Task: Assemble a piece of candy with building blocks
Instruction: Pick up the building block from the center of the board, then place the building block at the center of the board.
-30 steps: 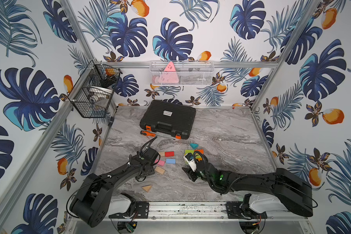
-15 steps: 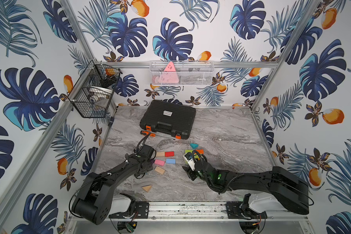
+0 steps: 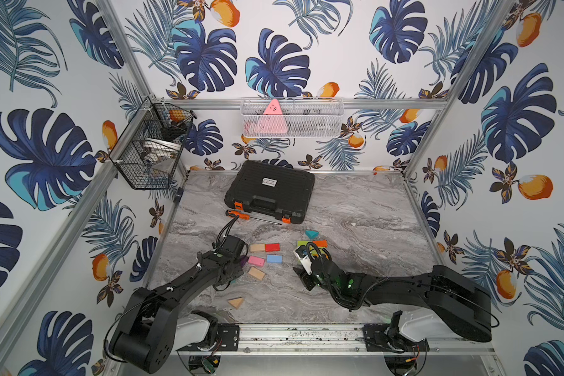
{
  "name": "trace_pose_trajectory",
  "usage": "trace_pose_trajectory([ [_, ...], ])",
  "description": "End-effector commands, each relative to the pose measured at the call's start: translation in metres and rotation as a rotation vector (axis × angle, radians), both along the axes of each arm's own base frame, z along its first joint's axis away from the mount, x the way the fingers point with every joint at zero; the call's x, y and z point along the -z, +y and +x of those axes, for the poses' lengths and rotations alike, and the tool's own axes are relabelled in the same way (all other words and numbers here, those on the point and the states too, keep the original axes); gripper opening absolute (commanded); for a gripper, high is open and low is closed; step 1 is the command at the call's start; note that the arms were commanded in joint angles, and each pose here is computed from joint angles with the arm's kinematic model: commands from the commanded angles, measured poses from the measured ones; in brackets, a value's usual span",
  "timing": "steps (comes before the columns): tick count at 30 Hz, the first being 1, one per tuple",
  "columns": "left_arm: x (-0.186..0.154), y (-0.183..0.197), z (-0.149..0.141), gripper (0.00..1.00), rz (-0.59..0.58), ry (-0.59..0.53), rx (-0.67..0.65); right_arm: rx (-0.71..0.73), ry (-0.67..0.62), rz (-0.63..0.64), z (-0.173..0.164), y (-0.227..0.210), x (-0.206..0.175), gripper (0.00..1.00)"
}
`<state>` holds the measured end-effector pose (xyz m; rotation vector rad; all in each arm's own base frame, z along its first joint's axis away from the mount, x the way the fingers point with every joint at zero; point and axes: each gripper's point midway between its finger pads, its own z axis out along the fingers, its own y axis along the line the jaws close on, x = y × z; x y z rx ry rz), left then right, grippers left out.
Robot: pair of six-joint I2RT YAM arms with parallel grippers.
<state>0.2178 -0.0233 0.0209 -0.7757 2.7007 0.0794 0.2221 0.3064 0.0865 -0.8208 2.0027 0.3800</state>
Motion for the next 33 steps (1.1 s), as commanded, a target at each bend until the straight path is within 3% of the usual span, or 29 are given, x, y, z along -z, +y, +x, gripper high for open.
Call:
trace_pose_trajectory([
  [1, -0.009, 0.000, -0.002, 0.21, -0.015, -0.016, -0.019, 0.014, -0.050, 0.078, 0.002, -0.001, -0.020, 0.51],
  [6, -0.043, -0.015, 0.007, 0.11, -0.126, -0.106, -0.047, 0.060, -0.101, 0.143, 0.005, -0.015, -0.036, 0.51],
  [11, -0.062, -0.051, 0.005, 0.09, -0.271, -0.151, -0.073, 0.135, -0.136, 0.148, 0.014, -0.030, -0.044, 0.51],
  [17, -0.078, -0.100, -0.003, 0.10, -0.267, -0.190, -0.027, 0.297, -0.149, 0.153, 0.031, -0.062, -0.044, 0.51],
  [25, -0.066, -0.161, -0.008, 0.12, -0.289, -0.165, -0.017, 0.341, -0.146, 0.147, 0.037, -0.074, -0.040, 0.51],
  [33, -0.038, -0.173, -0.005, 0.14, -0.226, -0.136, -0.039, 0.359, -0.152, 0.147, 0.038, -0.080, -0.040, 0.52],
])
